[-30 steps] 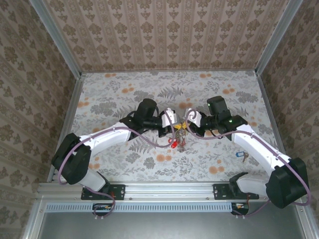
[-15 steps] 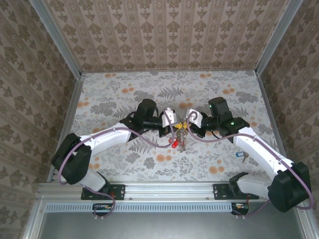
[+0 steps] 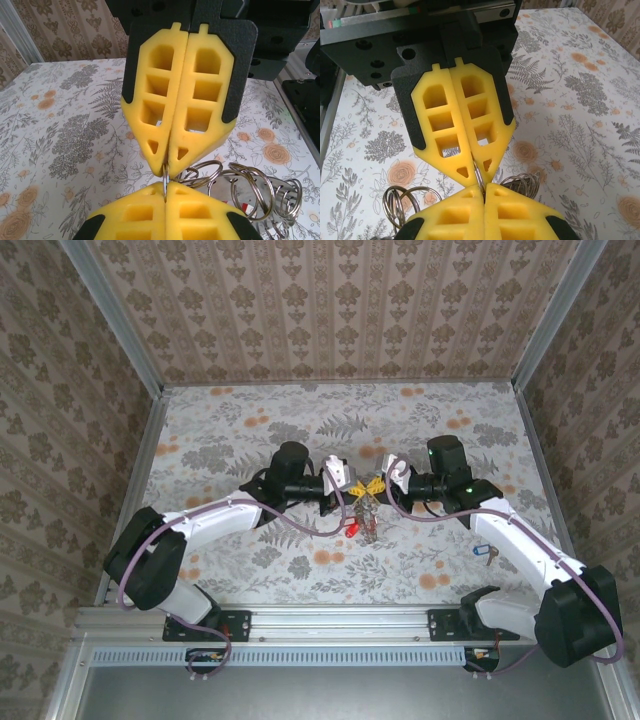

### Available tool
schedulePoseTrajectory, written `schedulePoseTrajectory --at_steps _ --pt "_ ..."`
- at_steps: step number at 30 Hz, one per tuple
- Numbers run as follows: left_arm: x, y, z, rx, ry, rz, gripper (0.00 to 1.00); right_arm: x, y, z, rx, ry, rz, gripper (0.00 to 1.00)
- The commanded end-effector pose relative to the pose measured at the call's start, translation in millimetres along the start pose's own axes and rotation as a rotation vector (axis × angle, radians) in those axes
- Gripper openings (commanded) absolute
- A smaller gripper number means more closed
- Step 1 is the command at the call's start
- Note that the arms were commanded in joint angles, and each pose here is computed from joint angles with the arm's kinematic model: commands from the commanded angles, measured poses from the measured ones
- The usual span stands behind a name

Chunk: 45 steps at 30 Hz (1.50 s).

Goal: Put the keys on the keyring

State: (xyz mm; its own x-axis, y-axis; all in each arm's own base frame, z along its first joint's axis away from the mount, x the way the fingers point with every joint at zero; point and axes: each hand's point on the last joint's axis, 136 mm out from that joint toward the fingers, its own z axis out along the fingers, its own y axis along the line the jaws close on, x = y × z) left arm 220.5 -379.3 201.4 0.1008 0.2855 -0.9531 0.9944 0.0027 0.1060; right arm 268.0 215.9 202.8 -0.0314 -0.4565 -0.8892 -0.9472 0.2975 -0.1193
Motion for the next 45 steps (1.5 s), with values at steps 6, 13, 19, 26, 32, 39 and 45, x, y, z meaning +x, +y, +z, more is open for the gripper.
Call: schedulePoseTrajectory --at_steps 6,13,19,26,32,39,45 --pt "-6 1 -2 -0.01 0.05 0.062 0.16 -8 6 -5 -0.016 0.042 -0.05 0.0" --pt "-1 3 2 -0.015 0.126 0.087 0.15 -10 8 -6 -0.004 0.105 -0.085 0.0" --pt "-5 4 5 -0.003 0.111 0.089 0.09 -20 13 -6 -0.015 0.087 -0.106 0.0" --pt "-6 5 5 -0.013 0.096 0.082 0.0 -16 11 -7 0.028 0.068 -0.113 0.09" --pt "-19 1 0 -0.002 0.01 0.066 0.0 3 9 -1 0.002 0.037 -0.003 0.18" --pt "-22 -2 -1 0.013 -0.028 0.061 0.0 7 4 2 -0.001 -0.032 0.05 0.16" --pt "-23 -4 -1 0.032 -0.045 0.054 0.0 3 2 1 -0.004 -0.06 0.05 0.14"
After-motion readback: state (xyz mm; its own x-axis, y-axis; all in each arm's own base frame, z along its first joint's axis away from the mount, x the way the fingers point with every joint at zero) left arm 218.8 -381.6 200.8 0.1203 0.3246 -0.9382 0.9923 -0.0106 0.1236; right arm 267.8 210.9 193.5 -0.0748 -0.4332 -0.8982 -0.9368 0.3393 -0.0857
